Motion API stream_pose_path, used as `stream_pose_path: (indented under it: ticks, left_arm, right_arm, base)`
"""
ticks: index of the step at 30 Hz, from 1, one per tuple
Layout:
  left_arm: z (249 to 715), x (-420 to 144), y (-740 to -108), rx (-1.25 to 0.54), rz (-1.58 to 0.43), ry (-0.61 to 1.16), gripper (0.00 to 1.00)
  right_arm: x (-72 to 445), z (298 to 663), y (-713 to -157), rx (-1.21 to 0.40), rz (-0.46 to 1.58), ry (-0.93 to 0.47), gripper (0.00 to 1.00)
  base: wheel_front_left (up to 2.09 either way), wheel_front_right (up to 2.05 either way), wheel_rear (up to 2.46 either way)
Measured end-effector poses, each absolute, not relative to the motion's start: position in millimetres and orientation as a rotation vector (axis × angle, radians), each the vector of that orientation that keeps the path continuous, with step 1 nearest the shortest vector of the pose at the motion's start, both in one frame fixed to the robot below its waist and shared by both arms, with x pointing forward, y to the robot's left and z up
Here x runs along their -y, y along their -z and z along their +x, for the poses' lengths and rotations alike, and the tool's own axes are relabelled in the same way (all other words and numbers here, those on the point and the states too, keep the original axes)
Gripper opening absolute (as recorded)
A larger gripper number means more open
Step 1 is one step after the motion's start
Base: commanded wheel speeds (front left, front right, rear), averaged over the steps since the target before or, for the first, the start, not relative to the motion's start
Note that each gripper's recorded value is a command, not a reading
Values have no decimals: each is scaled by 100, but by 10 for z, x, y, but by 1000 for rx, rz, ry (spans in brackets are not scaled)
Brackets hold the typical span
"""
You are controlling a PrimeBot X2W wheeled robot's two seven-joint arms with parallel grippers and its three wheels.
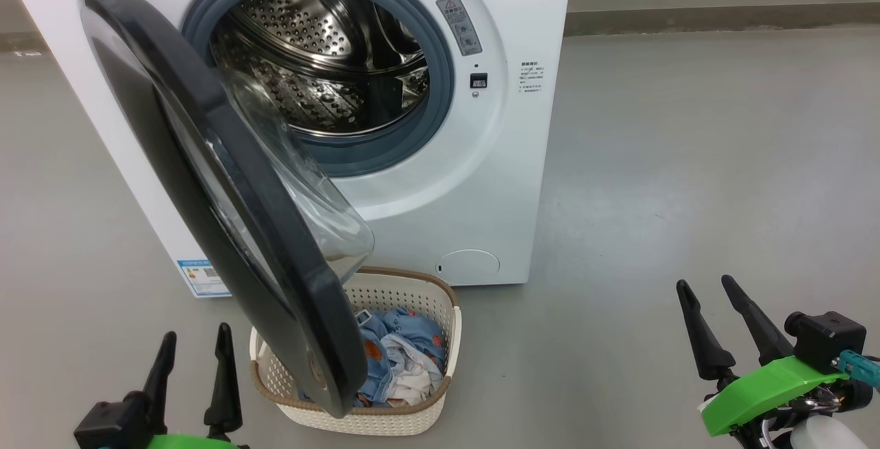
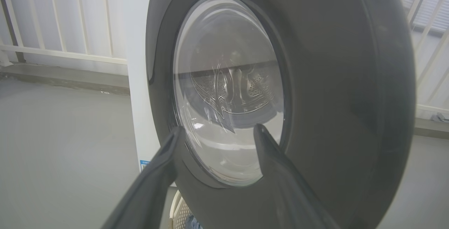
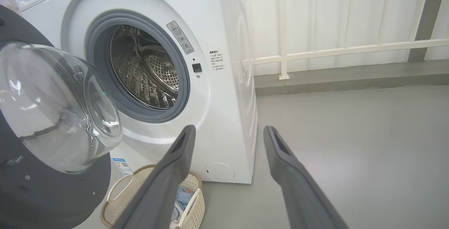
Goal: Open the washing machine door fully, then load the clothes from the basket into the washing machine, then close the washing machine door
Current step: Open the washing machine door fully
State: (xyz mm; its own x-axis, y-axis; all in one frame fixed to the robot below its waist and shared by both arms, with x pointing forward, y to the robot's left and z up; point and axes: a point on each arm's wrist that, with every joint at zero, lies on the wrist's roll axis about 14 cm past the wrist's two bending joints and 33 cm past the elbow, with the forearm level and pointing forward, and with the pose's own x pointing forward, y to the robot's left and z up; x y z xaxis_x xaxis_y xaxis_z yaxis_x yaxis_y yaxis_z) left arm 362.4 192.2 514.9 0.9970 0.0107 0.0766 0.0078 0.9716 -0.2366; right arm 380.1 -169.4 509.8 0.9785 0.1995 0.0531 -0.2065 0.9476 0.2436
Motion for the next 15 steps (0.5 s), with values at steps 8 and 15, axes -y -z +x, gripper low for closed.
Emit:
stream_pose_path:
  ticks: [8, 15]
  left_arm:
    - [3630, -1909, -5152, 81, -238, 2, 100]
    - [3632, -1912, -5137, 76, -235, -1, 100]
  right_arm:
    - [1694, 3794, -5073, 21, 253, -204, 100]
    - [1661, 3796, -5033, 10, 264, -204, 100]
  base:
    - [0, 0, 0]
    - [0, 0, 0]
